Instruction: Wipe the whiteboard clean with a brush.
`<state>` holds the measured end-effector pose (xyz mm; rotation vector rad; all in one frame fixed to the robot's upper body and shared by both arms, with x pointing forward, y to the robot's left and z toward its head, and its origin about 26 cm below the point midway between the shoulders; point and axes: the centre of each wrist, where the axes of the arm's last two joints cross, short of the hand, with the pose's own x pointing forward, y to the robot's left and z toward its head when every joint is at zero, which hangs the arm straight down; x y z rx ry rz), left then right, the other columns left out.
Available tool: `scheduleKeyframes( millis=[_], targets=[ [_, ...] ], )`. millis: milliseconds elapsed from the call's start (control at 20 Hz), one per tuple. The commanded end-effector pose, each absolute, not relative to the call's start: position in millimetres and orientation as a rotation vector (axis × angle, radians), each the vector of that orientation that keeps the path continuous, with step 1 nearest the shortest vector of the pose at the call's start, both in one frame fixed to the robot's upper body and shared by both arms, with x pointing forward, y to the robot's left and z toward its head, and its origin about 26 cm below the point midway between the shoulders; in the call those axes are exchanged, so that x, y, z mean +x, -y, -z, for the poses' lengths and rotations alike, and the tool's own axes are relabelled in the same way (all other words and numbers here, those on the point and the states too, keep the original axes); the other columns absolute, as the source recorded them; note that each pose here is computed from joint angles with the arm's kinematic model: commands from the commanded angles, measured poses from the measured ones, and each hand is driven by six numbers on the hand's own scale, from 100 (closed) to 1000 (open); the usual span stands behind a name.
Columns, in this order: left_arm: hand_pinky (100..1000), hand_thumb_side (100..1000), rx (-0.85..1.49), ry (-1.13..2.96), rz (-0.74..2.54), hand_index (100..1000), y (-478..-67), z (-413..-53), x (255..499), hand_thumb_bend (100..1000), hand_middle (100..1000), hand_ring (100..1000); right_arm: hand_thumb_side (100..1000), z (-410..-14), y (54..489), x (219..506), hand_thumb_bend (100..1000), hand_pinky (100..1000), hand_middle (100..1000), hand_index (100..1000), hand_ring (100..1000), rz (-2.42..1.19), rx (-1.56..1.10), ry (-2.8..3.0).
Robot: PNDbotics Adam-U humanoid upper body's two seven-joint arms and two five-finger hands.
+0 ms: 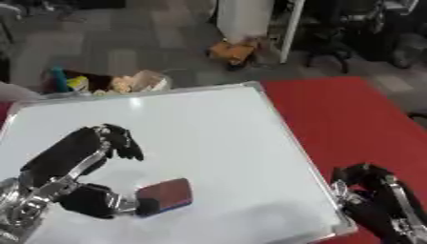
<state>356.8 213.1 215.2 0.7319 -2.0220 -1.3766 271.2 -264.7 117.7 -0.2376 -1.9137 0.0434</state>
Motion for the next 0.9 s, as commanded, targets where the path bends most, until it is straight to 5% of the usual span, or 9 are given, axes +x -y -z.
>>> scheduleKeyframes(
  millis=[50,500,900],
  targets=[
    [449,861,0.799,2.065,1.215,607,-231,-234,354,721,473,526,115,-123,270,270,100,177,359,485,472,-0.05,-0.264,1.929],
    [425,875,0.823,2.059,0.694,593,-276,-230,346,688,473,529,125,-122,271,271,100,180,361,487,473,-0.035,-0.27,1.929],
    [426,890,0.772,2.018,0.333,603,-302,-208,339,668,482,537,226,-121,272,271,100,182,363,490,473,-0.012,-0.285,1.931]
  ],
)
